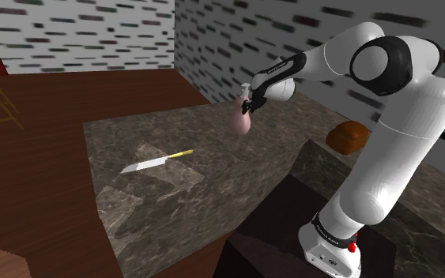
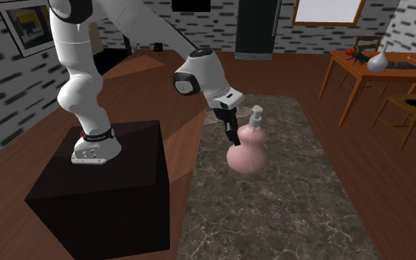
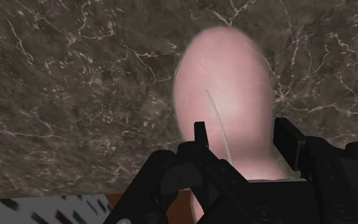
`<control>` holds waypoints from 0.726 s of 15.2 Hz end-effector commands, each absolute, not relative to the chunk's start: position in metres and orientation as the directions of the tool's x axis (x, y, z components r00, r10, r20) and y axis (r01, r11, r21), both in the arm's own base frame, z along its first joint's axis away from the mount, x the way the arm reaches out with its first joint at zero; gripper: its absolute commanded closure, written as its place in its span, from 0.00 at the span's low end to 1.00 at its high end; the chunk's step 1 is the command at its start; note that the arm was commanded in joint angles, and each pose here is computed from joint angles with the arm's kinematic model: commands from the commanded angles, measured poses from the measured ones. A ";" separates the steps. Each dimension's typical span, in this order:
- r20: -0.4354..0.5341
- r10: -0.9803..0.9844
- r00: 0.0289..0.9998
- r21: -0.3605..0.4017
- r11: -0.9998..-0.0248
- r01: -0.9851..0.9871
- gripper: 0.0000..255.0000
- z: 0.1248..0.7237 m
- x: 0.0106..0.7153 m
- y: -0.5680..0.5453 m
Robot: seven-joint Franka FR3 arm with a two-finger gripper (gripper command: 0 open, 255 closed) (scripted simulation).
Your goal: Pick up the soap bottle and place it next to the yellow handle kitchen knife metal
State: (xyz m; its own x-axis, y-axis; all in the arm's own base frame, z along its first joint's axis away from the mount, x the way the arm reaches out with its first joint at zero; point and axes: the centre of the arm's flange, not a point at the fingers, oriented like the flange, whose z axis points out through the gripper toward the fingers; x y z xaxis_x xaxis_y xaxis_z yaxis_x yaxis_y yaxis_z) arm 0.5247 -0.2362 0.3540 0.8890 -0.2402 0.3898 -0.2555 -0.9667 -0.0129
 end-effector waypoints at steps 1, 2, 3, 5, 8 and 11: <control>0.391 -0.240 0.888 -0.013 -0.967 -0.256 1.00 0.366 0.525 -0.236; 0.391 -0.240 0.888 -0.013 -0.967 -0.256 1.00 0.371 0.525 -0.236; 0.391 -0.240 0.888 -0.013 -0.967 -0.256 1.00 0.376 0.525 -0.236; 0.391 -0.240 0.888 -0.013 -0.967 -0.256 1.00 0.387 0.525 -0.236; 0.391 -0.240 0.888 -0.013 -0.967 -0.256 1.00 0.403 0.525 -0.236; 0.391 -0.240 0.888 -0.013 -0.967 -0.256 1.00 0.419 0.525 -0.236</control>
State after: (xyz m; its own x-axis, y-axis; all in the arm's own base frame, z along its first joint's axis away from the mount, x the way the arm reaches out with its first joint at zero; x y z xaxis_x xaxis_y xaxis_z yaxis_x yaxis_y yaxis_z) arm 0.5243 -0.2363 0.4113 0.8891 -0.2403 0.3896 -0.2556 -0.9667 -0.0130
